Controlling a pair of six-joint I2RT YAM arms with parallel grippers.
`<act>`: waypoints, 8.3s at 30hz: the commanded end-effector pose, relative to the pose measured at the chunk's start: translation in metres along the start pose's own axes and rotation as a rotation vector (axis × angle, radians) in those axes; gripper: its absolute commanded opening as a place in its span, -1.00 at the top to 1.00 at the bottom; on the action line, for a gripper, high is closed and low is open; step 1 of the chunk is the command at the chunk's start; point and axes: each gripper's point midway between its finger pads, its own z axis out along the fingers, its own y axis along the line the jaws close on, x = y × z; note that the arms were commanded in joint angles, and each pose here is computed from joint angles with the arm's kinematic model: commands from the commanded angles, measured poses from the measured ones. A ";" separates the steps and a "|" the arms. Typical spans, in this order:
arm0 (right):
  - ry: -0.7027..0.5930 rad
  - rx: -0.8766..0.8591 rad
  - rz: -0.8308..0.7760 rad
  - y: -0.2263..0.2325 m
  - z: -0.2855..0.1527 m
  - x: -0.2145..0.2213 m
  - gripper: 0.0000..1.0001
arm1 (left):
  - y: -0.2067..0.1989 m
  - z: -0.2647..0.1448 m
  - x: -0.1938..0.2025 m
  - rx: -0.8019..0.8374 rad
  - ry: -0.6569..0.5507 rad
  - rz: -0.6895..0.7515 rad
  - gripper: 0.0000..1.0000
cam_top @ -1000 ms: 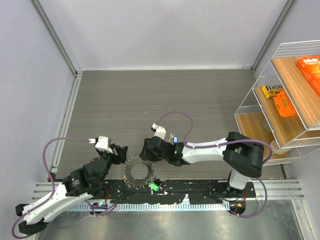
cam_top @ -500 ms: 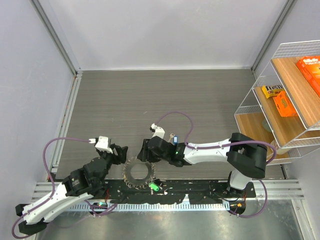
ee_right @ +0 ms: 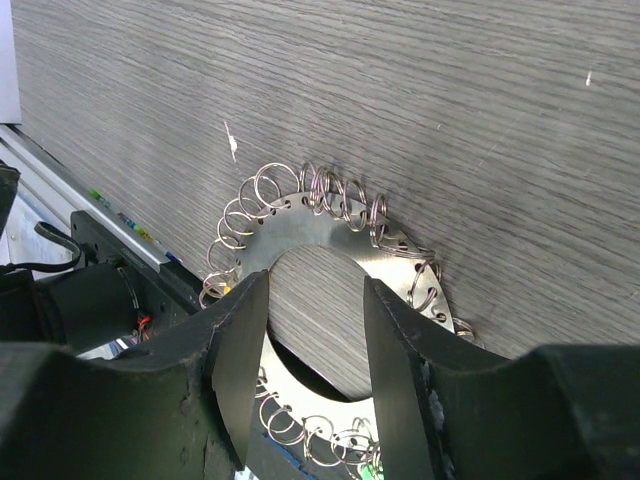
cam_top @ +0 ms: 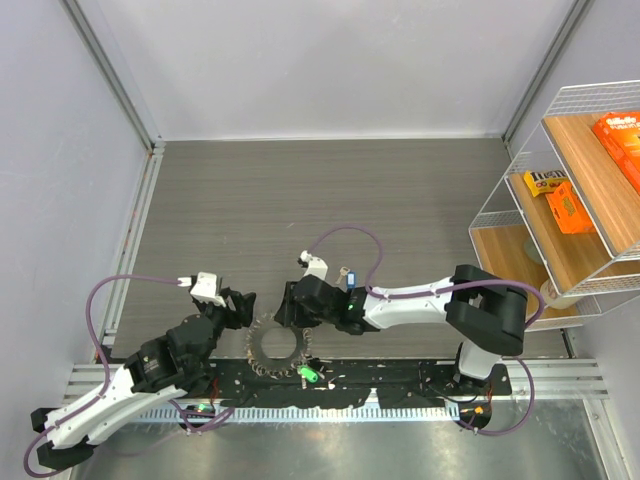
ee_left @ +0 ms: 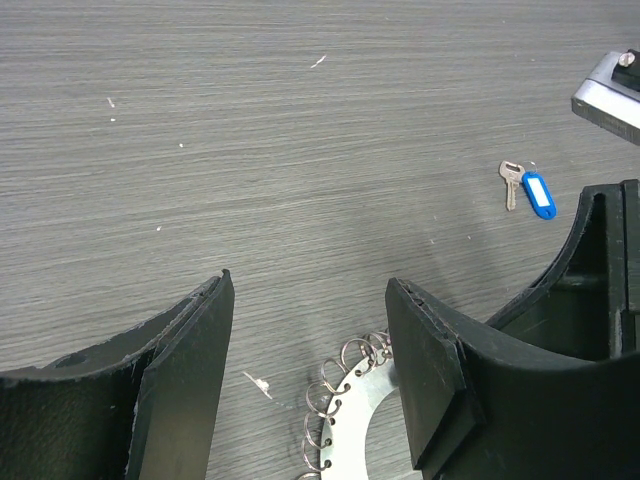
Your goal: Put the keys on the keyring
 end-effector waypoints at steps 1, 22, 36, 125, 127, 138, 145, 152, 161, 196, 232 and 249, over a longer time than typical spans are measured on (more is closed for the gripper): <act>-0.024 -0.053 0.001 0.021 0.002 -0.008 0.03 | -0.002 -0.019 -0.048 0.089 -0.223 -0.226 -0.36; 0.004 -0.015 -0.034 0.010 0.003 -0.001 0.03 | 0.000 -0.018 -0.048 0.081 -0.225 -0.227 -0.37; -0.017 0.035 -0.003 -0.011 -0.005 0.001 0.03 | 0.000 -0.018 -0.048 0.081 -0.224 -0.227 -0.37; -0.332 -0.533 -0.451 0.080 -0.157 -0.061 0.90 | -0.078 -0.096 -0.113 0.653 -0.260 -0.321 -0.42; -0.331 -0.597 -0.473 0.091 -0.175 -0.059 0.89 | -0.083 -0.109 -0.124 0.716 -0.279 -0.337 -0.43; -0.325 -0.689 -0.595 0.123 -0.225 -0.047 0.89 | -0.105 -0.152 -0.157 0.946 -0.330 -0.416 -0.50; -0.382 -0.690 -0.599 0.137 -0.248 -0.055 0.89 | -0.122 -0.162 -0.158 1.049 -0.272 -0.467 -0.50; -0.424 -0.700 -0.617 0.147 -0.264 -0.062 0.89 | -0.127 -0.158 -0.154 1.067 -0.265 -0.509 -0.50; -0.419 -0.737 -0.636 0.158 -0.274 -0.062 0.89 | -0.137 -0.148 -0.154 1.069 -0.268 -0.506 -0.51; -0.324 -0.954 -0.825 0.190 -0.310 -0.039 0.89 | -0.160 -0.156 -0.158 1.198 -0.188 -0.623 -0.36; -0.355 -0.855 -0.833 0.190 -0.297 -0.052 0.89 | -0.187 -0.161 -0.135 1.281 0.052 -0.609 0.01; -0.414 -0.766 -0.810 0.185 -0.296 -0.071 0.89 | -0.179 -0.150 -0.122 1.188 0.088 -0.597 -0.05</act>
